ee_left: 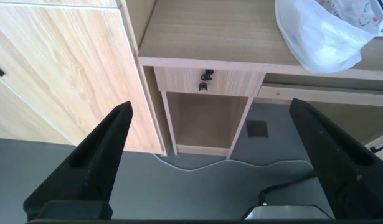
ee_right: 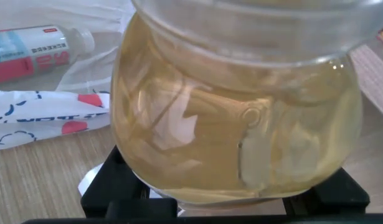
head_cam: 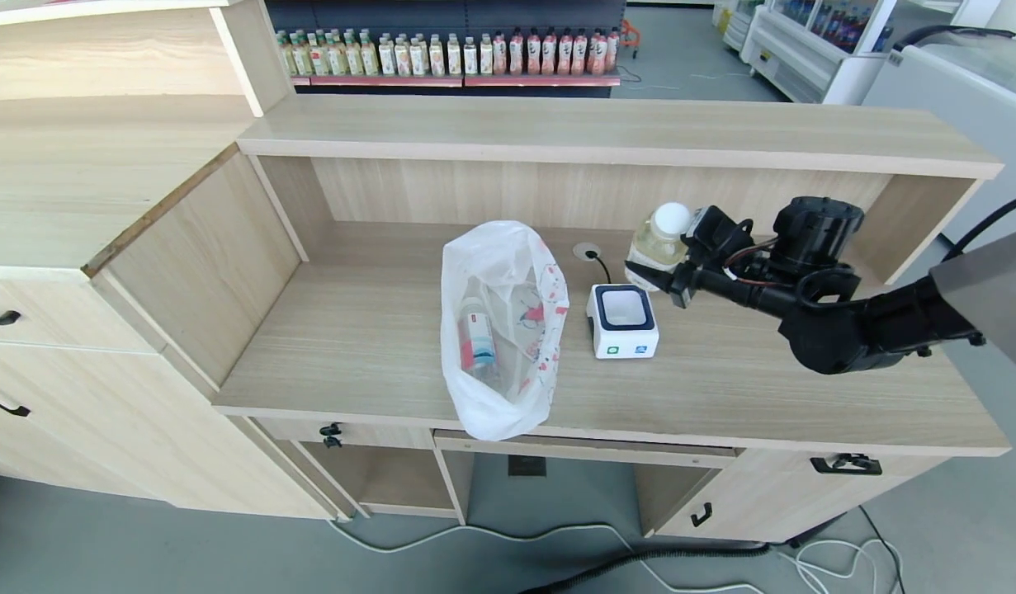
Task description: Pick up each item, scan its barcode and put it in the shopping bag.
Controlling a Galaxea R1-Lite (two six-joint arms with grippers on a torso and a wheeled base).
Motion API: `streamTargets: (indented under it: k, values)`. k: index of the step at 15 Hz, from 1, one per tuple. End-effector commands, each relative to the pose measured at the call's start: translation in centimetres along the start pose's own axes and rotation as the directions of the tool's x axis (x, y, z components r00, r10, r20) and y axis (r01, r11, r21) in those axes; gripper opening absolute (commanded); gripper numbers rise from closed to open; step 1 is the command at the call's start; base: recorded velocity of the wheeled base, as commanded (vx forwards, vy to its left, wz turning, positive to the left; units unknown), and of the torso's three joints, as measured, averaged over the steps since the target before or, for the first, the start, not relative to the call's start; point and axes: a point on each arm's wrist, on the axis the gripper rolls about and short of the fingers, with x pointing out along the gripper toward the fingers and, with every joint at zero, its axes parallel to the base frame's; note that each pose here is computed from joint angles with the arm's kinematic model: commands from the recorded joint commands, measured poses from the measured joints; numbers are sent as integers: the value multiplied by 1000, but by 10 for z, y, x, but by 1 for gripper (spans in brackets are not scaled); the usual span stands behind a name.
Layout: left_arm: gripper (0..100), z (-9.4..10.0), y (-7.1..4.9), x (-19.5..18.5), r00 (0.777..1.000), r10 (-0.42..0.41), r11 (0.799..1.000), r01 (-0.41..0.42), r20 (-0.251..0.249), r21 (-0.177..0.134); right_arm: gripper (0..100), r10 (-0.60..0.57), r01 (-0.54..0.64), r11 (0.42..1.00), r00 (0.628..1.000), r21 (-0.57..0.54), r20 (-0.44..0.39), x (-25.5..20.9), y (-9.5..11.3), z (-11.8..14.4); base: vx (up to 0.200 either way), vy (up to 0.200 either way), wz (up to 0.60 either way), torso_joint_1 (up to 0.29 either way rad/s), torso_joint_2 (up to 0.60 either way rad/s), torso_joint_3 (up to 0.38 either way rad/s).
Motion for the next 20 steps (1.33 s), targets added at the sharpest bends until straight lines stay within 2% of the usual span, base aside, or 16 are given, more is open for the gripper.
streamTargets:
  k: [1, 9, 13, 16, 20]
  values:
    - [100, 0, 0, 0, 1000, 2, 1000, -2, 0, 0, 0, 8, -7, 1000, 1000, 14, -27, 1, 4, -24, 0, 0, 0, 0, 0, 0]
    - [100, 0, 0, 0, 1000, 2, 1000, -2, 0, 0, 0, 8, -8, 1000, 1000, 15, -21, 17, 6, -50, 0, 0, 0, 0, 0, 0]
    - [100, 0, 0, 0, 1000, 2, 1000, -2, 0, 0, 0, 8, -7, 998, 1000, 61, -17, 26, 11, -62, 0, 0, 0, 0, 0, 0]
    - [100, 0, 0, 0, 1000, 2, 1000, -2, 0, 0, 0, -9, 9, 999, 1000, 42, 4, 38, 11, -75, 0, 0, 0, 0, 0, 0]
    - [100, 0, 0, 0, 1000, 2, 1000, -2, 0, 0, 0, -19, 15, 998, 997, 53, 73, 65, 16, -73, 0, 0, 0, 0, 0, 0]
